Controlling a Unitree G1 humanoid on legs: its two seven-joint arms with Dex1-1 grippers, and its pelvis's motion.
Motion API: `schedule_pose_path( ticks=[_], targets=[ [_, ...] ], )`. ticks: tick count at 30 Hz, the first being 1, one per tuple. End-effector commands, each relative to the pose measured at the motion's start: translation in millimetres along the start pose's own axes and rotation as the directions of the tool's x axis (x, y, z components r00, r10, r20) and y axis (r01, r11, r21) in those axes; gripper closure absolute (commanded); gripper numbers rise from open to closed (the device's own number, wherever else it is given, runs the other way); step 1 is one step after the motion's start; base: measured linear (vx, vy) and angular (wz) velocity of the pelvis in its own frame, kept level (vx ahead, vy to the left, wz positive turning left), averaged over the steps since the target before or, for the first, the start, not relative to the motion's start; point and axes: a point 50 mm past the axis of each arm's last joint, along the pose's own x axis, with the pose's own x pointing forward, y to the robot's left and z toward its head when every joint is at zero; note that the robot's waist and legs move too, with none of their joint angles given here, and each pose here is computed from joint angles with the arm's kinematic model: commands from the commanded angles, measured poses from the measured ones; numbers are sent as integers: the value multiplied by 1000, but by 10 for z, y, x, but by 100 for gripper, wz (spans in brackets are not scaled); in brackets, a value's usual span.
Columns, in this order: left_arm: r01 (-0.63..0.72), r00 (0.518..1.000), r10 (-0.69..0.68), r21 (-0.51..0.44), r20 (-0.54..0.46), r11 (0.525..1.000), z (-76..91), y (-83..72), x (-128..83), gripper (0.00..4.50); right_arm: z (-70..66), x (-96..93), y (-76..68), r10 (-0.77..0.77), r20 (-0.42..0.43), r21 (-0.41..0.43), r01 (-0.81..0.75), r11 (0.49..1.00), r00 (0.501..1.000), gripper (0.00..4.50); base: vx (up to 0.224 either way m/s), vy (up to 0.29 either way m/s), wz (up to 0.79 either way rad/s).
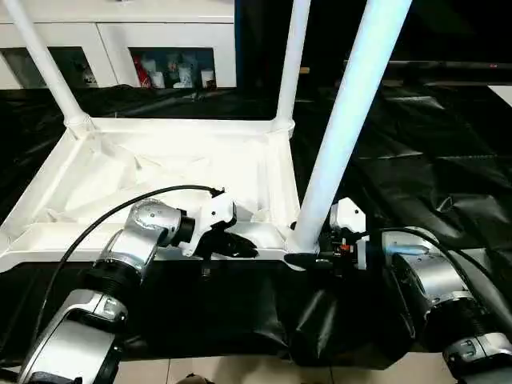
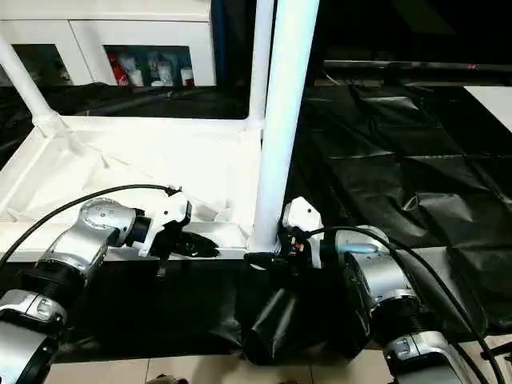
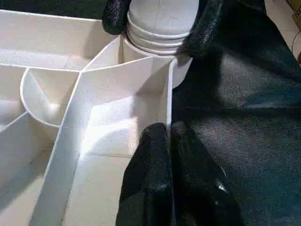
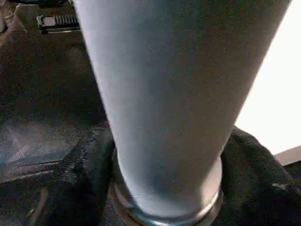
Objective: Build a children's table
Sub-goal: Rotate leg to tighten
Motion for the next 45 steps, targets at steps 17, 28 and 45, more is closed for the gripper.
schedule_pose_path(
  ticks=[17,28,45],
  targets=[
    [-332,938,338,-76,81,940,295,141,644,450,-258,560,-43,-519,-80,198,524,829,851,182,0,0,0],
    [-358,927,364,-85,84,930,372,160,749,450,-13,701,-116,-521,43,195,504,841,853,76,0,0,0],
    [-55,996,57,-33,61,998,27,27,27,450,0,34,-30,-37,63,55,34,998,997,67,0,0,0]
  ],
)
